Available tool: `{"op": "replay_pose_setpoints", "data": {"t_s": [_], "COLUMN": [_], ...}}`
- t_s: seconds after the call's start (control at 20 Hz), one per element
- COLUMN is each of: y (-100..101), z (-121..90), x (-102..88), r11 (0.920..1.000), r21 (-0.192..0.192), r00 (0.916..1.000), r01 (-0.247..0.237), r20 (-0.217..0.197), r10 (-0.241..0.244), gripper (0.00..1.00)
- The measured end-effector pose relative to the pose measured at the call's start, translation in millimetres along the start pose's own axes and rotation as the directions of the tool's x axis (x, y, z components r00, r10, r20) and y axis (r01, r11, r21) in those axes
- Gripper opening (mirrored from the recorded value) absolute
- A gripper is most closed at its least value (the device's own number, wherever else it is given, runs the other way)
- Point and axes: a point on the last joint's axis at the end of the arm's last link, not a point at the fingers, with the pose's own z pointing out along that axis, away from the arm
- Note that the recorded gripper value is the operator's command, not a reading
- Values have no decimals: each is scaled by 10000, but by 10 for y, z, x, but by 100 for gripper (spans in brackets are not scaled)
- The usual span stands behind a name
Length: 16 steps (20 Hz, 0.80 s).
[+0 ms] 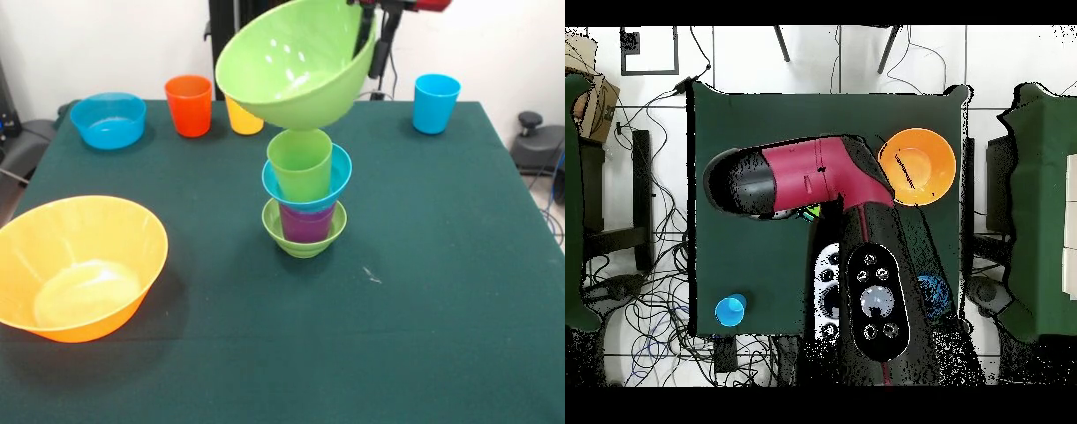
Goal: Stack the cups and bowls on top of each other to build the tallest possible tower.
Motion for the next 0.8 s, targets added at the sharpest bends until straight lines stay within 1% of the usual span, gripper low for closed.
{"op": "replay_pose_setpoints", "data": {"t_s": [0.1, 0.35, 0.45, 0.8], "y": [42, 27, -6, -131], "z": [82, 212, 302, 446], "x": [-14, -8, 6, 54], "r11": [10000, 10000, 10000, 9996], "r21": [-37, -45, -11, 133], "r00": [10000, 9996, 9991, 9973], "r01": [37, -4, -58, -234], "r20": [-91, -279, -422, -686], "r10": [-38, 2, 58, 243], "gripper": [0, 0, 0, 0]}}
